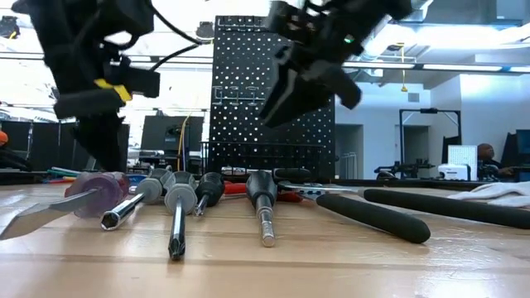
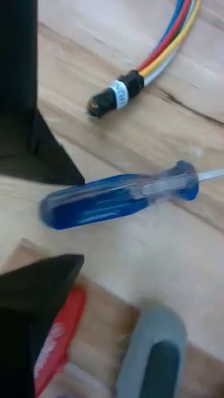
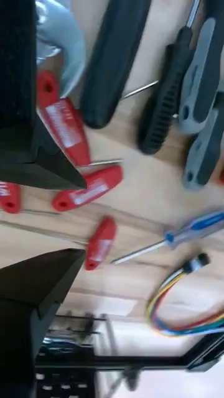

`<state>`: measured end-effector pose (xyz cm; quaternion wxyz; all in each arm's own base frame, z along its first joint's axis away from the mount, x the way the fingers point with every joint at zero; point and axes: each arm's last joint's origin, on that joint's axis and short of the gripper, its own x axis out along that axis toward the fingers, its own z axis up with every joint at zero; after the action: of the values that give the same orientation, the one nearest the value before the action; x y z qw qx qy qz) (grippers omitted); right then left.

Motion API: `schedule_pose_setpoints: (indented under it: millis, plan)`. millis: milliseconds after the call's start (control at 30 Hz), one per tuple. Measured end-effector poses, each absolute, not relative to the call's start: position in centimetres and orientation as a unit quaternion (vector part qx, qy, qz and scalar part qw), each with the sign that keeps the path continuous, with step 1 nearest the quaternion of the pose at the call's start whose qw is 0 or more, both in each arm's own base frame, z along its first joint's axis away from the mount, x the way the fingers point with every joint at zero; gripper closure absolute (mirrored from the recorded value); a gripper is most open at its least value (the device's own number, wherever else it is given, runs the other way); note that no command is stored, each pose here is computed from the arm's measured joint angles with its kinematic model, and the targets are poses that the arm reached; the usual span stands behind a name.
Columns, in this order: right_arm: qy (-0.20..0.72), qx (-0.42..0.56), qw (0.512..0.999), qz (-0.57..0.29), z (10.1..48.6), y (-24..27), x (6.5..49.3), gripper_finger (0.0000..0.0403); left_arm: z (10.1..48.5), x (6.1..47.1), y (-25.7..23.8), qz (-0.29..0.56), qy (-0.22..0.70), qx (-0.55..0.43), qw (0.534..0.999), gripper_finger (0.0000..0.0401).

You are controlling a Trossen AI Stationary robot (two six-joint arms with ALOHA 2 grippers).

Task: Hang tools onto peg board
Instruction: Hang the blue screwdriver on the pegboard

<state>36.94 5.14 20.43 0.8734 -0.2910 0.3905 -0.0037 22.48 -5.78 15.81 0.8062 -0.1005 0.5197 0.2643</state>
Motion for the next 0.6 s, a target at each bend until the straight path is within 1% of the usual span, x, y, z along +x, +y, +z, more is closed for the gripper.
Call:
schedule_pose_setpoints:
  millis: [67, 133, 233, 300, 367, 433, 533, 600]
  plan:
    - [0.373, -0.272, 0.887, -0.014, 20.7, 5.0, 35.6, 0.0231, 15.0, 22.1, -5.6, 0.273, 0.511, -0.103, 0.808, 0.0169]
    - [0.356, -0.255, 0.899, -0.021, 20.7, 5.0, 34.6, 0.0232, 14.4, 21.9, -5.5, 0.275, 0.504, -0.105, 0.812, 0.0151]
    - [0.346, -0.238, 0.907, -0.018, 20.0, 5.2, 33.5, 0.0232, 13.8, 21.6, -5.2, 0.277, 0.498, -0.111, 0.814, 0.0147]
    - [0.334, -0.232, 0.913, -0.016, 19.5, 5.4, 33.3, 0.0232, 13.4, 21.5, -5.2, 0.271, 0.493, -0.109, 0.82, 0.0157]
    - [0.309, -0.221, 0.925, 0.001, 19.0, 5.6, 33.4, 0.0232, 13.2, 21.5, -5.1, 0.264, 0.492, -0.106, 0.823, 0.018]
    - [0.292, -0.21, 0.933, 0.027, 18.1, 5.9, 33.8, 0.0232, 13.2, 21.5, -5.2, 0.254, 0.497, -0.104, 0.823, 0.0213]
    - [0.277, -0.215, 0.936, 0.037, 16.4, 5.9, 34.9, 0.0232, 13.6, 21.8, -5.3, 0.237, 0.507, -0.096, 0.823, 0.0282]
    - [0.249, -0.233, 0.939, 0.035, 15.7, 5.9, 35.7, 0.0229, 14.4, 22.1, -5.4, 0.232, 0.519, -0.087, 0.818, 0.0324]
